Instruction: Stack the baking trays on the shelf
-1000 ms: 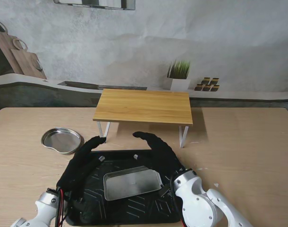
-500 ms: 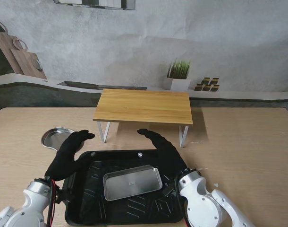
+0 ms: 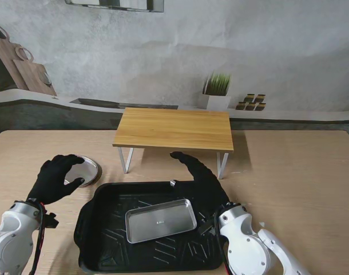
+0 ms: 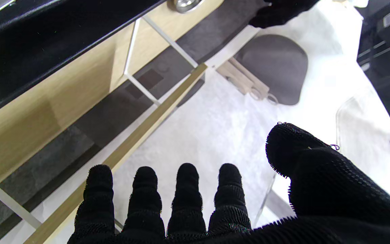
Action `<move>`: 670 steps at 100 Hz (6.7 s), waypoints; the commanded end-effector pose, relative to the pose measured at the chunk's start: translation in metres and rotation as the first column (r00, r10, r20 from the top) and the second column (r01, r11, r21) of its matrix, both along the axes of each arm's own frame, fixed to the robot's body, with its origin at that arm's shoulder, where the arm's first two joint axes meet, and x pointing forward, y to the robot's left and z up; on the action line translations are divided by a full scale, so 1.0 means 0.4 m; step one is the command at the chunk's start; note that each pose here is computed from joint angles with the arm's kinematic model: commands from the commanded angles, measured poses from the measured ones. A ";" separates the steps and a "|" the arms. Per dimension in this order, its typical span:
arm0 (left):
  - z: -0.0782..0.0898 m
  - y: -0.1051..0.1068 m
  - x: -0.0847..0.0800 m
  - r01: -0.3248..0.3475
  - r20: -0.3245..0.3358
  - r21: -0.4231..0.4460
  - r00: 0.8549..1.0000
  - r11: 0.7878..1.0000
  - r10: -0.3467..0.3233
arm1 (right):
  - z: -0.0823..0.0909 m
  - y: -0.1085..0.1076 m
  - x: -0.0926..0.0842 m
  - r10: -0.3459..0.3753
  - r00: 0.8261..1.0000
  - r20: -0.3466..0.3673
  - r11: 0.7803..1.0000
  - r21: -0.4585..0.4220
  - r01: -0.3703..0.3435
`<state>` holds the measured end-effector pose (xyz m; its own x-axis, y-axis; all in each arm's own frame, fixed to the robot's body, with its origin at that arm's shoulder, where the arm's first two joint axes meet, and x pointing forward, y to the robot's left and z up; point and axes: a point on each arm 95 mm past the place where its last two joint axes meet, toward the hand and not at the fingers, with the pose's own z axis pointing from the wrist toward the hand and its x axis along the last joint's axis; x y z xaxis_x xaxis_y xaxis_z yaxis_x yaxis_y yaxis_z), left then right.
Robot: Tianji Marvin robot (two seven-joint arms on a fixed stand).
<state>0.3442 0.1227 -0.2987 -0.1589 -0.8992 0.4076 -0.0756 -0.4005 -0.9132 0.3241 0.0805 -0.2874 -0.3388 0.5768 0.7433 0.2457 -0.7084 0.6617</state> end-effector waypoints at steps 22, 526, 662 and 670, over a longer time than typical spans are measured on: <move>-0.047 0.051 0.093 0.020 -0.086 0.134 0.996 0.991 -0.008 | 0.006 0.002 -0.005 -0.009 1.000 -0.011 1.000 0.027 0.009; 0.071 -0.169 -0.236 0.168 0.099 0.629 0.951 0.759 -0.293 | 0.023 -0.029 -0.018 -0.050 0.996 -0.067 0.988 0.142 0.059; 0.009 -0.501 -0.263 0.411 -0.098 0.540 0.898 0.735 -0.430 | 0.039 -0.061 -0.024 -0.108 0.992 -0.061 0.977 0.177 0.117; 0.002 -0.510 -0.261 0.416 -0.114 0.532 0.898 0.737 -0.424 | 0.040 -0.062 -0.023 -0.110 0.992 -0.061 0.977 0.178 0.120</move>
